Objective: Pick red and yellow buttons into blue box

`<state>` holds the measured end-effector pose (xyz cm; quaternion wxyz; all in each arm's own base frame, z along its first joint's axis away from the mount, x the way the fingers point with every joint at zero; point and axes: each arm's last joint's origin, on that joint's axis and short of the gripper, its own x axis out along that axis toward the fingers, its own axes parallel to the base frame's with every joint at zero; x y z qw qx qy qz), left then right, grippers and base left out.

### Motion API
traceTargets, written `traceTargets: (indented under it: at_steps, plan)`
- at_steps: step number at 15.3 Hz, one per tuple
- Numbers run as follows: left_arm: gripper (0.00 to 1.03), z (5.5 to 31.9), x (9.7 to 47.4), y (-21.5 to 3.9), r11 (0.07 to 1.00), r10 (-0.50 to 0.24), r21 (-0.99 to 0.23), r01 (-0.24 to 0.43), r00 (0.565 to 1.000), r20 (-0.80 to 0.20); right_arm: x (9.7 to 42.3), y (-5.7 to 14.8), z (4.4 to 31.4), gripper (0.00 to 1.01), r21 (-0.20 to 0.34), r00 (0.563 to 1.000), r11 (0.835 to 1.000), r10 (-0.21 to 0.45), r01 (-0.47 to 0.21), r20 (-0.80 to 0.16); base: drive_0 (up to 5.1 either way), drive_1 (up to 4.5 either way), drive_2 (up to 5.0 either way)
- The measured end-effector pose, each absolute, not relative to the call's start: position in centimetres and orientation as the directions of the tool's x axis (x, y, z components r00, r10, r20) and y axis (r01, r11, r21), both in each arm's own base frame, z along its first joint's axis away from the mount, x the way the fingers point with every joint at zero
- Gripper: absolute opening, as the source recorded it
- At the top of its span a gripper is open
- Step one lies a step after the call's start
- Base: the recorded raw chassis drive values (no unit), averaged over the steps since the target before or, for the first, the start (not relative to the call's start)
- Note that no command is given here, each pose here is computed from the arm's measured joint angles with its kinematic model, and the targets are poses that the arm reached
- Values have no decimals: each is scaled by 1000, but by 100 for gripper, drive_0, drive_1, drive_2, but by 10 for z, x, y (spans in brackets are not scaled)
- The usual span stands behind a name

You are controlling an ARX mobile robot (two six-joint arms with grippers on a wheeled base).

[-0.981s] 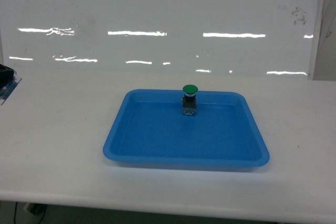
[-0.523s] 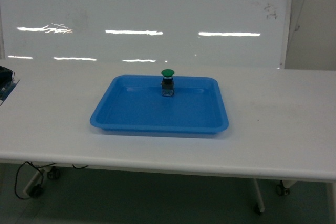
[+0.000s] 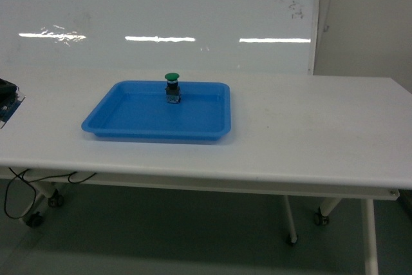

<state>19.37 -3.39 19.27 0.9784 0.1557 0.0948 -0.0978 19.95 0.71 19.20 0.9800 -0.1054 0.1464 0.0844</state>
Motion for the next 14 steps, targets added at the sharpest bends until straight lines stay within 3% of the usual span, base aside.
traceTargets:
  at_steps: [14]
  plan:
    - [25, 193, 194, -34, 932, -162, 286, 221, 963, -216, 199, 7, 192, 29, -182, 943, 963, 135, -197, -305, 437, -428, 21]
